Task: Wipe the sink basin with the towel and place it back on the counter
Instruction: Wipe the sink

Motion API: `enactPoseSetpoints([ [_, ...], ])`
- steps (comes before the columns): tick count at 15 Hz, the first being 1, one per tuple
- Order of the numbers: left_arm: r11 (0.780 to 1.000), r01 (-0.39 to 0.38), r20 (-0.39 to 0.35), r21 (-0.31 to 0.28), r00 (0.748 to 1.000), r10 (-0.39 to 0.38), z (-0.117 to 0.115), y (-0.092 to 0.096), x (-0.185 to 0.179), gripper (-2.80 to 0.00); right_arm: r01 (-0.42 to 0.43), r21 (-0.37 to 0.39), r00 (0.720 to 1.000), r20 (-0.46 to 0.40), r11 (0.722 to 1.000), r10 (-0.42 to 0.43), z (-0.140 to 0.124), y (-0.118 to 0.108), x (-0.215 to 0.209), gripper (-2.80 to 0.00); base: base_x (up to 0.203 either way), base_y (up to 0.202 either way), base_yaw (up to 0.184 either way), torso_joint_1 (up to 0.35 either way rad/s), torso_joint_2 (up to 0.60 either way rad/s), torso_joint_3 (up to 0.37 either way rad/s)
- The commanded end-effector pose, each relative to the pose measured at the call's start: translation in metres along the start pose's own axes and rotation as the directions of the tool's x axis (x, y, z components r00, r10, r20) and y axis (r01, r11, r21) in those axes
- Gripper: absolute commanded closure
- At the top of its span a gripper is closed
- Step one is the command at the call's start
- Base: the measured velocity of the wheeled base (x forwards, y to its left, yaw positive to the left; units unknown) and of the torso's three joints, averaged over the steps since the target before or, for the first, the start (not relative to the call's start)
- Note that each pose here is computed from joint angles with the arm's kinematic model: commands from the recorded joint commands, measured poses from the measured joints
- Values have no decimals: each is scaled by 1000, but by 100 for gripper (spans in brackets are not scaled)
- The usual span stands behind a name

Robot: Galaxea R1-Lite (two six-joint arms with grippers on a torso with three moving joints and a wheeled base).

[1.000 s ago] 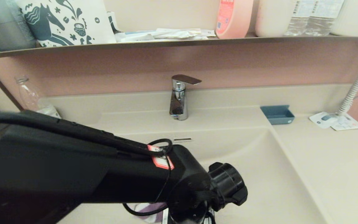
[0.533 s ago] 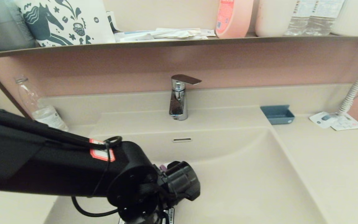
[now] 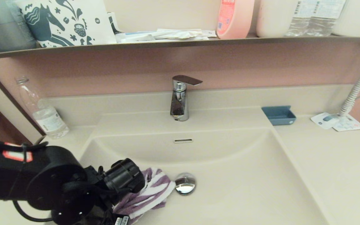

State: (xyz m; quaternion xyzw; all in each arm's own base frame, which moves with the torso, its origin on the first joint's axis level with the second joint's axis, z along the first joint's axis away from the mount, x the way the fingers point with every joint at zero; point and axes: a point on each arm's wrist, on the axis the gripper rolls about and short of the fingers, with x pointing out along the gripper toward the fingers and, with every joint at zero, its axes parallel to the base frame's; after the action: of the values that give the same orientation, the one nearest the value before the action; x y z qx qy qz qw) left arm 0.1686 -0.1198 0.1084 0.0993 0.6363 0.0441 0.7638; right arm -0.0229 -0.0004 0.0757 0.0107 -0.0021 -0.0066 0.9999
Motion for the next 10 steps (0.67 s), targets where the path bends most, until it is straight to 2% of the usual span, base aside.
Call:
enactPoseSetpoints([
  [1,1000,-1,54,-6,999,2,-6,15,5,0,0,0,1000,-1,1000,0,0,0,0,0,0,0,0,0,0,0],
  [6,998,-42,57,40,998,40,0,30,8,0,-1,0,1000,-1,1000,1,0,0,0,0,0,0,0,0,0,0],
  [8,997,-71,56,15,996,70,3,37,10,0,-1,0,1000,-1,1000,1,0,0,0,0,0,0,0,0,0,0],
  [10,998,-67,86,-6,994,67,10,38,7,0,0,0,1000,-1,1000,0,0,0,0,0,0,0,0,0,0,0],
])
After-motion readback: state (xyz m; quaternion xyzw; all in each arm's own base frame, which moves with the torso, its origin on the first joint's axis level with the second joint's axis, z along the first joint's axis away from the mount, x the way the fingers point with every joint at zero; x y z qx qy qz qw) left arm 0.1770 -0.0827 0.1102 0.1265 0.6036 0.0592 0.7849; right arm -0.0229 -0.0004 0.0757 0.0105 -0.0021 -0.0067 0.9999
